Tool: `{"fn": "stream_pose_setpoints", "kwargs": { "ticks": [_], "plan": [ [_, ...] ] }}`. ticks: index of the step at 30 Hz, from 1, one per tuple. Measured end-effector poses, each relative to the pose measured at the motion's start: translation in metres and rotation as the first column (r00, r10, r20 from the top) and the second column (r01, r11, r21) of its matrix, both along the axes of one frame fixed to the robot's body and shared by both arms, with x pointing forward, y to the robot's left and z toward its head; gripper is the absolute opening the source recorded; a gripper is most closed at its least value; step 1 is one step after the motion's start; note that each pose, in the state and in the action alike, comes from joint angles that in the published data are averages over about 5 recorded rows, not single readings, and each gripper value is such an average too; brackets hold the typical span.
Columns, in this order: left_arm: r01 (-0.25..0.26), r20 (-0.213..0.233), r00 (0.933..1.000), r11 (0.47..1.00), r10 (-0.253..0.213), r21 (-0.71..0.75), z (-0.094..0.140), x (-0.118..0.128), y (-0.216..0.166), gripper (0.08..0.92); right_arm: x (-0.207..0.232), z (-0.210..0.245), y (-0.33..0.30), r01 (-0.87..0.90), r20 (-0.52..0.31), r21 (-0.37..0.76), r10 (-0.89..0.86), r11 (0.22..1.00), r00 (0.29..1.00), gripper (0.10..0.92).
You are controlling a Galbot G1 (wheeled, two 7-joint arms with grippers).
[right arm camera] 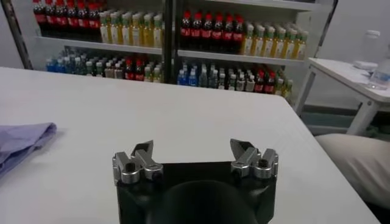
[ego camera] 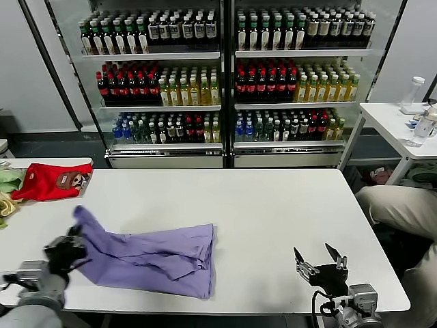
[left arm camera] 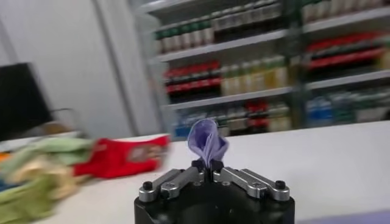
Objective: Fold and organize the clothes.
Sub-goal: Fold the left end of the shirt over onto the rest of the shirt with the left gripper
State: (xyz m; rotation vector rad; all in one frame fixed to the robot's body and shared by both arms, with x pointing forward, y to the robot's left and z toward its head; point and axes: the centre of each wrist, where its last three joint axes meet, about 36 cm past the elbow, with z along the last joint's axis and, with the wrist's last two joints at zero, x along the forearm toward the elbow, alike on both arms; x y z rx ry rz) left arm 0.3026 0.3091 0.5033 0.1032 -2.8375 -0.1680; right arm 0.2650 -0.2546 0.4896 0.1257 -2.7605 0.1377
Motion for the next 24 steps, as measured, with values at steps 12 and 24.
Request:
{"fn": "stream_pose_setpoints", "kwargs": {
  "ticks": [12, 24],
  "plan": [
    [0.233, -0.004, 0.9715, 0.958, -0.237, -0.168, -0.011, 0.003, -0.08, 0.113, -0.002, -0.001, 0.002, 0.006, 0.002, -0.008, -0.006, 1.0, 1.0, 0.823],
    [0.32, -0.011, 0.9444, 0.928, -0.329, -0.192, -0.03, 0.013, -0.124, 0.113, -0.004, 0.0, 0.002, 0.008, 0.0, -0.014, -0.008, 1.0, 1.0, 0.823]
  ]
}}
